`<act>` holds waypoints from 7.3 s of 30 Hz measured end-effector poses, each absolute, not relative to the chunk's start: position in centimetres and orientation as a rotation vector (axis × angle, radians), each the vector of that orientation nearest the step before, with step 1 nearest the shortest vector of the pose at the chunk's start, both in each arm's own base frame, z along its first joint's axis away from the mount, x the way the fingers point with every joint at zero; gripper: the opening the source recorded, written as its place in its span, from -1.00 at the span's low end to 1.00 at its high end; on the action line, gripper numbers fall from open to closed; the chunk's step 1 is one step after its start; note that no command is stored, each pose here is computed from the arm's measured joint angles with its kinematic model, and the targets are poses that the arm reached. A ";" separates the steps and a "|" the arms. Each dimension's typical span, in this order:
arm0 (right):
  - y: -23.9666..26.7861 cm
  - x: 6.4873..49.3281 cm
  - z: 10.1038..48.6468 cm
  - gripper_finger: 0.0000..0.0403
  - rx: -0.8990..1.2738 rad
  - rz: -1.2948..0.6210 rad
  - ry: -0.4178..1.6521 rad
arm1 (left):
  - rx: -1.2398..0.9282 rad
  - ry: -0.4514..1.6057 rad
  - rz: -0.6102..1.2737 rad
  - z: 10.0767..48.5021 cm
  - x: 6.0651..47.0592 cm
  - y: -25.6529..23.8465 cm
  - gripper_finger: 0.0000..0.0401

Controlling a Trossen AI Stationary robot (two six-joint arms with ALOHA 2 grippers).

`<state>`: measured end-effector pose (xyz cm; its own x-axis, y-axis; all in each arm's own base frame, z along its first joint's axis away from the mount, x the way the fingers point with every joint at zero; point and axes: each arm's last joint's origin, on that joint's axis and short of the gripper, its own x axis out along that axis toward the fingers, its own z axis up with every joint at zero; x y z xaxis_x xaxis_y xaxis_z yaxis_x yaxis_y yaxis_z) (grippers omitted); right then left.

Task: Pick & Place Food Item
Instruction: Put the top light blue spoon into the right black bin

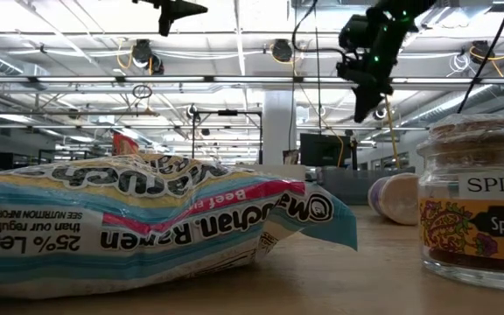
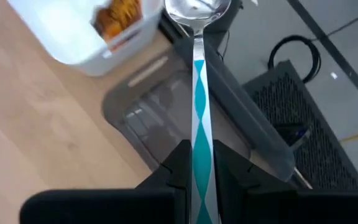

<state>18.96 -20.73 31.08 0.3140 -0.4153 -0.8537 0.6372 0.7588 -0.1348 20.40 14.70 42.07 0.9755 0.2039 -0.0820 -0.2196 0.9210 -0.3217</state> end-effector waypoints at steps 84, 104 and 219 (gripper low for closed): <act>-12.9 25.0 29.3 -0.87 0.093 -0.473 0.286 | -0.753 -0.006 0.247 33.3 32.3 19.3 -0.29; -12.5 25.2 29.4 -0.78 0.106 -0.461 0.273 | -0.712 0.030 0.302 32.9 32.2 19.4 -0.84; -13.4 27.6 38.0 -0.90 -0.296 -0.811 0.493 | -0.616 -0.011 0.365 38.2 30.8 21.6 -0.20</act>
